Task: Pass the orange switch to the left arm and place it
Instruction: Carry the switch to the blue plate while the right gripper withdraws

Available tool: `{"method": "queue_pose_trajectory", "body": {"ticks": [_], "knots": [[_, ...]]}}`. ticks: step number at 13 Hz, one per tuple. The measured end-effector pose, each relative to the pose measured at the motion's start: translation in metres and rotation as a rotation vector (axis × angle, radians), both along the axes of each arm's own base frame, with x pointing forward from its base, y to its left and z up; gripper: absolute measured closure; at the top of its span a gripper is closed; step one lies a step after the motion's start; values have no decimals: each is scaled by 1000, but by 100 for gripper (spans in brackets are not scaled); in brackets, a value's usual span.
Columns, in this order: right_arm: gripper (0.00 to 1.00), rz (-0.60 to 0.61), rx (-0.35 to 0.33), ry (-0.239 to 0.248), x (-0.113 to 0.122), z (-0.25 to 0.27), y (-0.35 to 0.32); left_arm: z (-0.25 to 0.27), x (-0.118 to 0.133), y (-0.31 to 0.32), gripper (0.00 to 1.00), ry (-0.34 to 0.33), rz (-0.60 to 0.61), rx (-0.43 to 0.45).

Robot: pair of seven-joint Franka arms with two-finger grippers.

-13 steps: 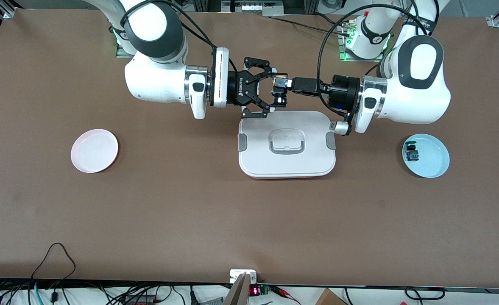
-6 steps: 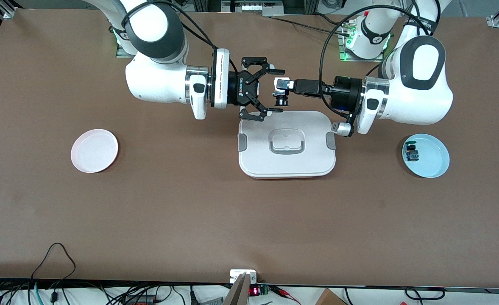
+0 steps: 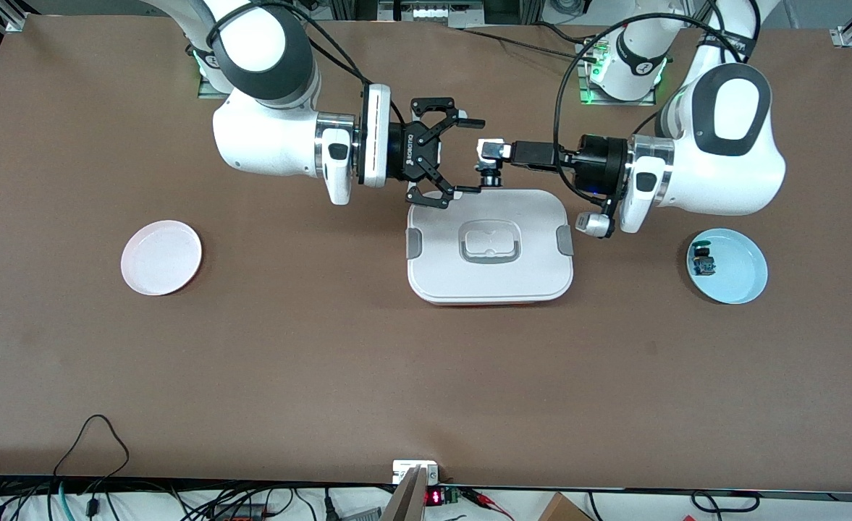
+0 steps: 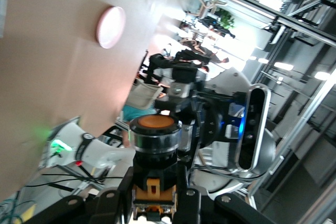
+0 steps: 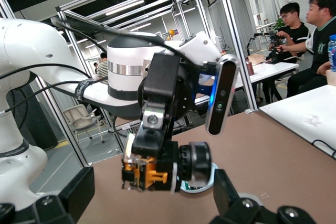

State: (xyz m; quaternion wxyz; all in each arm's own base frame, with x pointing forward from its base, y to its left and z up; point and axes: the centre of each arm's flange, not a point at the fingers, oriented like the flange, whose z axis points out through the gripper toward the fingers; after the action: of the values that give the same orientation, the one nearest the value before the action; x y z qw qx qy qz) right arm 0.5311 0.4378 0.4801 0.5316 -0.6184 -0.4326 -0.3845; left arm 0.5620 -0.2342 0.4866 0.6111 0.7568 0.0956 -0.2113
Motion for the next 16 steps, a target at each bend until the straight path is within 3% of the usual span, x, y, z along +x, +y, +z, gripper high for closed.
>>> {"method": "queue_pose_trajectory", "body": {"ticks": [4,7,10,14,16], "knots": [[0,-45,-51,14,3,-13,-41,-12,1,84,67,-7,-118,174],[0,-40,-68,20,2,-21,-70,-27,-4,154,67,-54,-245,477],[0,-22,-34,34,15,-20,-99,-61,-9,238,67,-97,-392,780],[0,66,-49,34,33,-28,-155,-102,-9,333,67,-77,-551,1121],[0,114,-84,40,39,-35,-189,-130,-3,367,67,-78,-607,1231]]}}
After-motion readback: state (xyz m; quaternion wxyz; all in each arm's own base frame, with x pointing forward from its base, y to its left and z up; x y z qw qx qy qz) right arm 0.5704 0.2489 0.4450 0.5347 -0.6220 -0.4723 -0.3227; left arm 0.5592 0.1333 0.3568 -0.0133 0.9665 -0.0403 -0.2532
